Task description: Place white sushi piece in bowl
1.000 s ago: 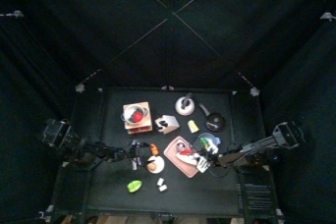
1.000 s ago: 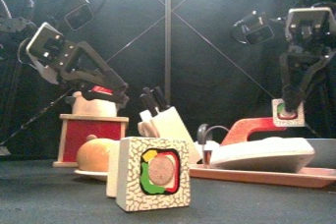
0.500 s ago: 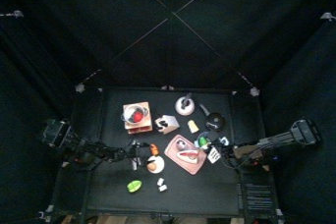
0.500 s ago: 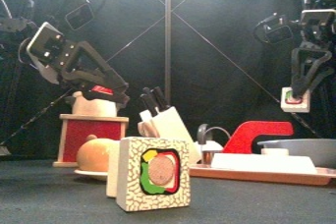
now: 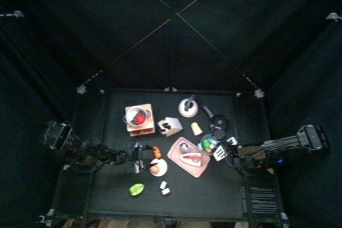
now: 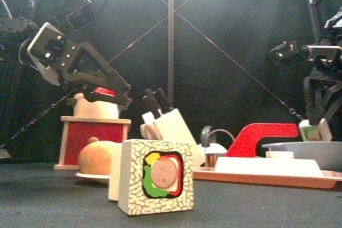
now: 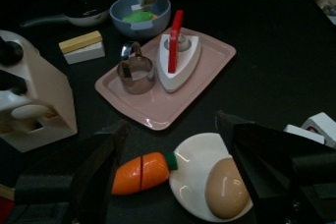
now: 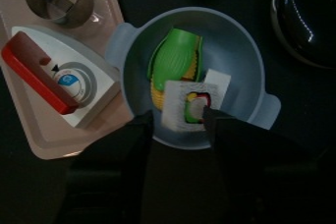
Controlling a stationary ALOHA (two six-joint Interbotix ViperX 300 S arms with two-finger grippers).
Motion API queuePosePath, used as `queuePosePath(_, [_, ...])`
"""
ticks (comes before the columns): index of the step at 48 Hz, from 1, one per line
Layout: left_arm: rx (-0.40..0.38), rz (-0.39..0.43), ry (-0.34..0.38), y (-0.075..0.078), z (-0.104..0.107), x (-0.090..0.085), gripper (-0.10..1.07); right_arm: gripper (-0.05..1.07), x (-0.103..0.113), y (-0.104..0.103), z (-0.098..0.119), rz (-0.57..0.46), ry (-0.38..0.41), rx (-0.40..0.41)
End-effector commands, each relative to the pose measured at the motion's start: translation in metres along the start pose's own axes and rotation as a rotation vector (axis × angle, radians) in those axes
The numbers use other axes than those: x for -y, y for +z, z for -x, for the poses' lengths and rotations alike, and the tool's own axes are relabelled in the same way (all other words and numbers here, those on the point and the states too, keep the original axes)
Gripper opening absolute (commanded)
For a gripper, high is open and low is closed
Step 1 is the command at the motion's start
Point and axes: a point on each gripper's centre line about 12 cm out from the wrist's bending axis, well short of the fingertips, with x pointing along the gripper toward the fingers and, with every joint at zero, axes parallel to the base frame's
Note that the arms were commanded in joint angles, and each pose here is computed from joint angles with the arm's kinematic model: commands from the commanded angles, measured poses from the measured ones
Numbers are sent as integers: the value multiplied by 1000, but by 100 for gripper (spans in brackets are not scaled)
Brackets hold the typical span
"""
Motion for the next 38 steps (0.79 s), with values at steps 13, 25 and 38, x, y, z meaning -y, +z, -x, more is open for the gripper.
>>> queuePosePath(13, [22,9,0,8,-3,2,103,88,-6,-1,0,-20,24,-18])
queuePosePath(25, [21,9,0,7,-2,1,103,88,-9,0,-1,-20,35,-19])
queuePosePath(38, [22,11,0,8,-3,2,103,88,-31,3,9,36,155,16])
